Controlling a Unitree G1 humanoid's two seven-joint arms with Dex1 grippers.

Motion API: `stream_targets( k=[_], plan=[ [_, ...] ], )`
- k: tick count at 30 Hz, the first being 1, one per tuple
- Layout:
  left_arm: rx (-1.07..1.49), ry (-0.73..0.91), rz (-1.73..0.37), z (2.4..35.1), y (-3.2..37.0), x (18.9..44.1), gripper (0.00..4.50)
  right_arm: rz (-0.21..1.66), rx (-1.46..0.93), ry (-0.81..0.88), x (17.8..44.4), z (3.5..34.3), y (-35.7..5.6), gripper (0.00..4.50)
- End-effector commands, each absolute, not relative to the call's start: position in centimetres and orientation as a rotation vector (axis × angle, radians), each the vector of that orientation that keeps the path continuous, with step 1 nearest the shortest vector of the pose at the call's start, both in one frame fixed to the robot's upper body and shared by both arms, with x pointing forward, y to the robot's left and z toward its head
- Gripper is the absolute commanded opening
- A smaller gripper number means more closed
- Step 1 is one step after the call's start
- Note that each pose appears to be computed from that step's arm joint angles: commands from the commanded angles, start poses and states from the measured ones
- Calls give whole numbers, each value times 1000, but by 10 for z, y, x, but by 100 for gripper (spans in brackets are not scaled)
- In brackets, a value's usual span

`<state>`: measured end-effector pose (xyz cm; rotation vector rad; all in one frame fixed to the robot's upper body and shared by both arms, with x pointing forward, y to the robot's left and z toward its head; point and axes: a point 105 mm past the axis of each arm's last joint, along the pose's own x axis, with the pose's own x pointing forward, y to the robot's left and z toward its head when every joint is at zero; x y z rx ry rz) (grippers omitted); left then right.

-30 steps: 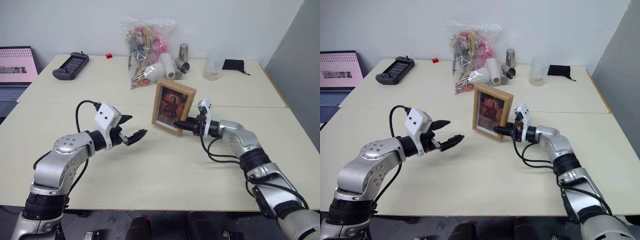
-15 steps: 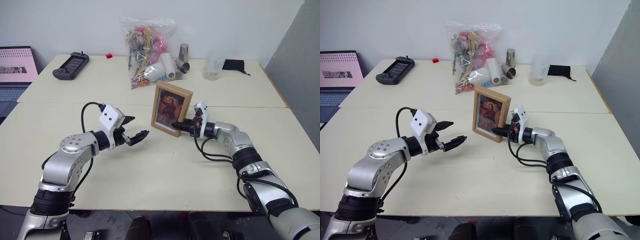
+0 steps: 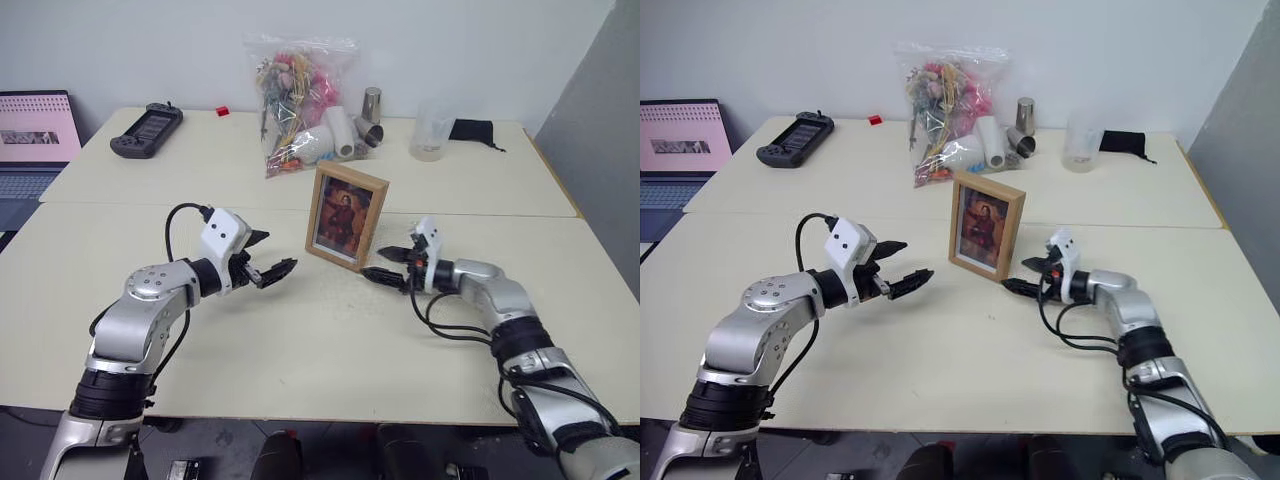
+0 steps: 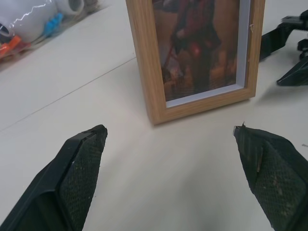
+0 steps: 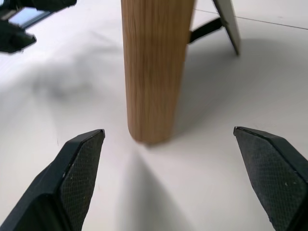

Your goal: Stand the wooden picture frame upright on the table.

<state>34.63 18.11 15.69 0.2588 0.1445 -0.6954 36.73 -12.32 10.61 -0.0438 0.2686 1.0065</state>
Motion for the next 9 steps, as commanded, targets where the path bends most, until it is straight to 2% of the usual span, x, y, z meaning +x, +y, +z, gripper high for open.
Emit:
stream_targets(
  k=[1,6,9],
  plan=[
    [257,103,-636,176,196,352,450,982,-110,186,351,144,-147,448],
    [216,96,-590,186,212,359,450,975,-130,115,330,175,-148,448],
    [222,124,-620,185,211,358,450,984,-126,93,324,183,-138,448]
  ],
)
